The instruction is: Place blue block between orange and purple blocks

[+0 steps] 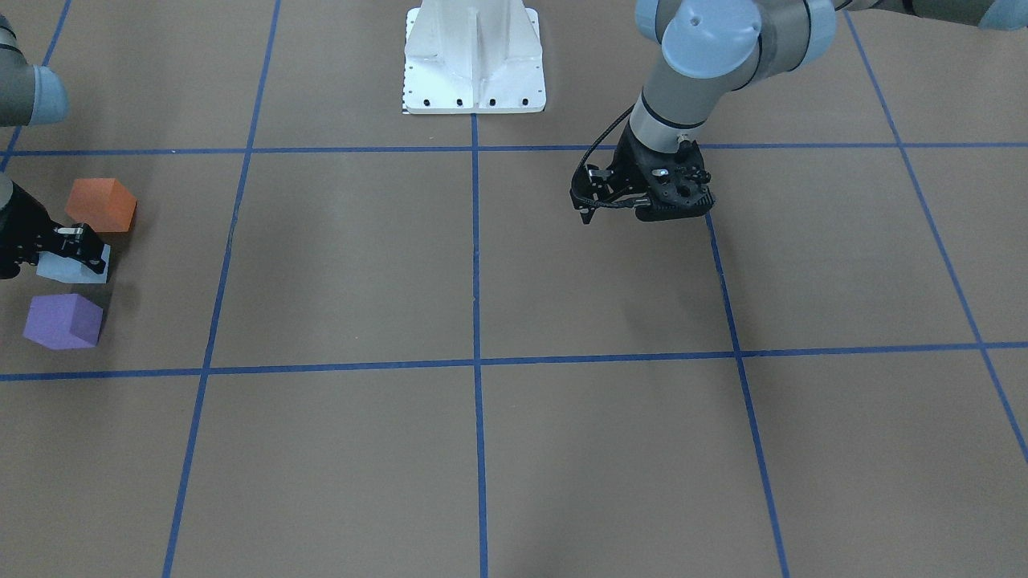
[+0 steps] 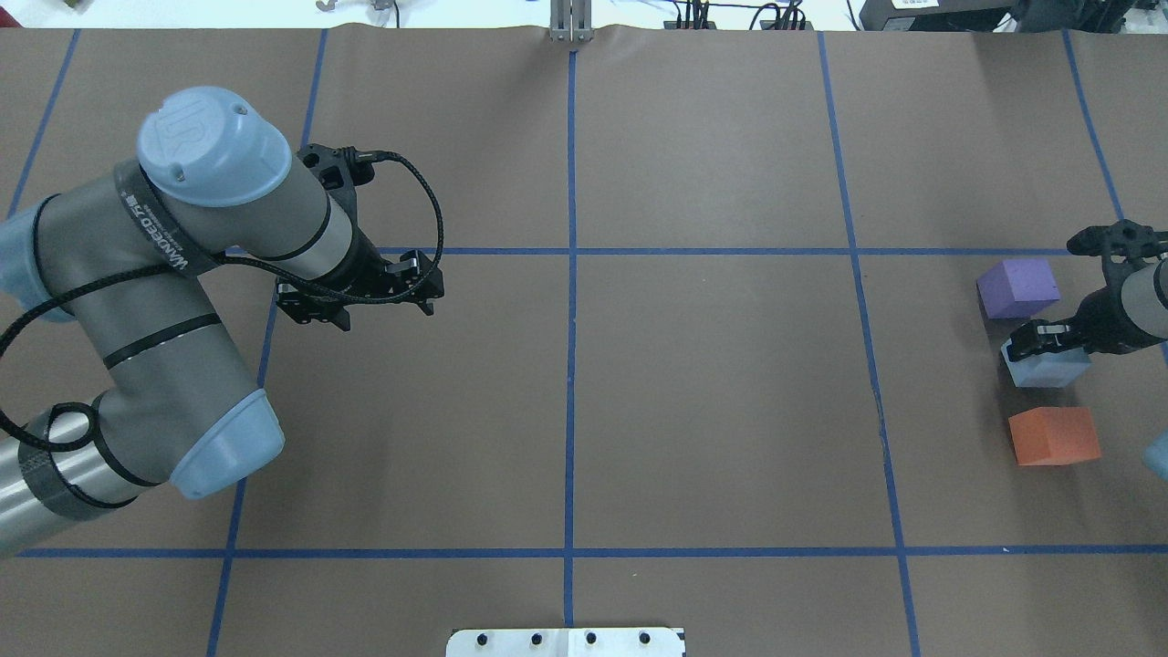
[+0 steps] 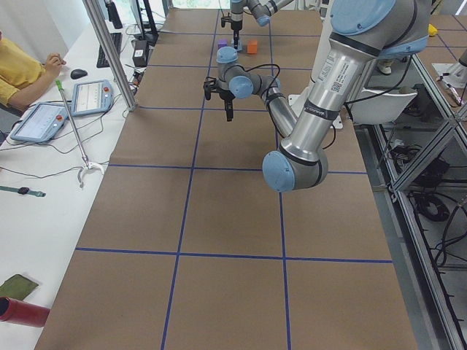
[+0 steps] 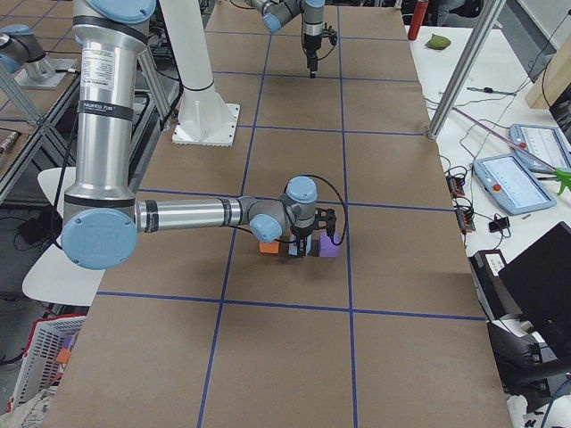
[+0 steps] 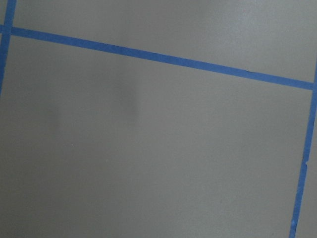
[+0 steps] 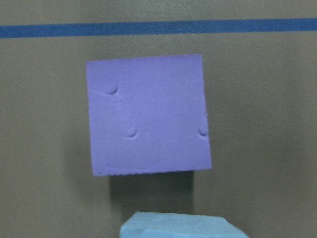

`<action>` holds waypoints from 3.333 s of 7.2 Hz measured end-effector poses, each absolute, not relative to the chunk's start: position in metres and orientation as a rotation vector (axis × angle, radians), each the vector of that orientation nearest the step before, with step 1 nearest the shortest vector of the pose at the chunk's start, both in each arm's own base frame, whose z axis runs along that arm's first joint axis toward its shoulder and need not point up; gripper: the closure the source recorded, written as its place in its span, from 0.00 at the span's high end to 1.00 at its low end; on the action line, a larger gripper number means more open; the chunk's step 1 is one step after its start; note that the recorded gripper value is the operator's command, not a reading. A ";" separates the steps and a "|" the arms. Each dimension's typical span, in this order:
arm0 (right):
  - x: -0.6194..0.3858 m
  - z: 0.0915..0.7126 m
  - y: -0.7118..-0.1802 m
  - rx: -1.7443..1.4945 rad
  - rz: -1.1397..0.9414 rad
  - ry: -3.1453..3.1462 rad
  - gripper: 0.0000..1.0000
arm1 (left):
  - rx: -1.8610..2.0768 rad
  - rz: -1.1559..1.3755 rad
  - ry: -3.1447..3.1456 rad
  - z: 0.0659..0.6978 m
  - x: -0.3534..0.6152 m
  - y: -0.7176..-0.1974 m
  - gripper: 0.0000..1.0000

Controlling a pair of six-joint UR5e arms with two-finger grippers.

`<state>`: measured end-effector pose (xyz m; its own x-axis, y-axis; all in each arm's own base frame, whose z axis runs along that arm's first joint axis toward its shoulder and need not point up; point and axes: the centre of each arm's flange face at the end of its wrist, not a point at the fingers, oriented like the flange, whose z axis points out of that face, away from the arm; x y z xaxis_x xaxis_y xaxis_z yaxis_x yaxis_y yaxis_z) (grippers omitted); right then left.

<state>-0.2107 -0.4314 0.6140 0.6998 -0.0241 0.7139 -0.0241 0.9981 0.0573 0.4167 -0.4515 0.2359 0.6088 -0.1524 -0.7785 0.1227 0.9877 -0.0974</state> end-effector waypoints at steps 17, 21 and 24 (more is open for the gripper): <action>-0.031 0.575 -0.459 0.199 -0.008 -0.830 1.00 | 0.134 -0.014 0.831 0.331 0.229 -0.437 1.00; 0.027 0.576 -0.472 0.179 -0.052 -0.791 1.00 | 0.174 0.182 0.821 0.495 0.027 -0.486 1.00; 0.048 0.599 -0.446 0.161 -0.037 -0.801 1.00 | 0.177 0.226 0.806 0.585 -0.048 -0.506 1.00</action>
